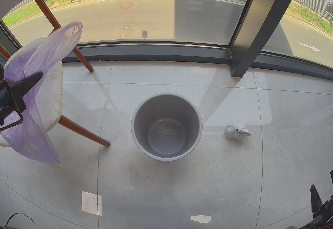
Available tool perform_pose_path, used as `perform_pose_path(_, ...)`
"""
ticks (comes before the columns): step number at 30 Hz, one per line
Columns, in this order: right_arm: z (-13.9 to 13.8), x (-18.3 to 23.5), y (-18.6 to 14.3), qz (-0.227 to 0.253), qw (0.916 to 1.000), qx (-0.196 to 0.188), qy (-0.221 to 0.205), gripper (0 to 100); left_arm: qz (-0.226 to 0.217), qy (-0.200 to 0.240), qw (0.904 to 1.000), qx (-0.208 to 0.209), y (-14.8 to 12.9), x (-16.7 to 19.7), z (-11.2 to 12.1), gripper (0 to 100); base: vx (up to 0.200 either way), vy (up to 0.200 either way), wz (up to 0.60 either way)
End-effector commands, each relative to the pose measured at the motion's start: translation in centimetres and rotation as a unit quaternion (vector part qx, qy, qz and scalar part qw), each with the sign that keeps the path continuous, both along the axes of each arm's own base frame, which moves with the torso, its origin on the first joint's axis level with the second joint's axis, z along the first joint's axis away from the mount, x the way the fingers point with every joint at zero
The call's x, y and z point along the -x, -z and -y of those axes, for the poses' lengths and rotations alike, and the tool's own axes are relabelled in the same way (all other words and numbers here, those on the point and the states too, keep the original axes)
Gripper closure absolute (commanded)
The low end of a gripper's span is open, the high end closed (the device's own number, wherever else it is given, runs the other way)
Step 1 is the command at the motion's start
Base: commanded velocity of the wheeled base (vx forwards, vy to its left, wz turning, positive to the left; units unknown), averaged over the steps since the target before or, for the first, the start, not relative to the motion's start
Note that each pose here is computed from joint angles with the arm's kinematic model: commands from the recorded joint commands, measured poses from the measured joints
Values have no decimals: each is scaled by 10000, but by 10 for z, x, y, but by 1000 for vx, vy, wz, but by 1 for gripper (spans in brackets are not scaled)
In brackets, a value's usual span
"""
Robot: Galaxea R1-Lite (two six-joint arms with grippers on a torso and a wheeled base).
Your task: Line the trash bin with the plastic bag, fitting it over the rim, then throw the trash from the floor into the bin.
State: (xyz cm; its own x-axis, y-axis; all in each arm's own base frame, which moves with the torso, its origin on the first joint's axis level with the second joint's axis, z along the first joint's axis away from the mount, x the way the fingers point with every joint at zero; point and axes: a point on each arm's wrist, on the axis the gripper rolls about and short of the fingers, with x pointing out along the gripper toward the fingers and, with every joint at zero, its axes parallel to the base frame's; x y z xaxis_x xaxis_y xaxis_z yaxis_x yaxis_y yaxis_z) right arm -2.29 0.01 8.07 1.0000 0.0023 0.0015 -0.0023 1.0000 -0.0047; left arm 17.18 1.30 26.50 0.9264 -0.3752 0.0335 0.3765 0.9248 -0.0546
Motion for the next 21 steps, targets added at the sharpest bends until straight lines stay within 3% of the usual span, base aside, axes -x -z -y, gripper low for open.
perform_pose_path(1, 0, 0, 5, -7, 10000, -8, 4, 0, 253, 646, 9976, 41, -5, -1, 5, 100, 0, 0, 0)
perform_pose_path(2, 0, 0, 5, -7, 10000, -39, 19, 0, 264, 1187, 9926, 13, -3, -7, 8, 100, 0, 0, 0)
perform_pose_path(4, 0, 0, 5, -7, 10000, -54, 19, 0, 364, 1642, 9857, -36, -5, -9, 12, 100, 0, 0, 0)
perform_pose_path(7, 0, 0, 5, -7, 10000, -62, 27, 0, 401, 1748, 9838, -50, -6, -9, 12, 100, 0, 0, 0)
perform_pose_path(8, 0, 0, 5, -7, 10000, -62, 35, 0, 476, 2427, 9689, -110, -7, -15, 22, 100, 0, 0, 0)
perform_pose_path(12, 0, 0, 5, -7, 10000, -62, 35, 0, 405, 3310, 9428, -68, -6, -18, 48, 100, 0, 0, 0)
perform_pose_path(18, 0, 0, 5, -7, 10000, -77, 42, 0, 230, 4213, 9066, -7, 1, -31, 84, 100, 0, 0, 0)
perform_pose_path(21, 0, 0, 5, 0, 10000, -69, 35, 0, 149, 4458, 8950, 45, 1, -36, 94, 100, 0, 0, 0)
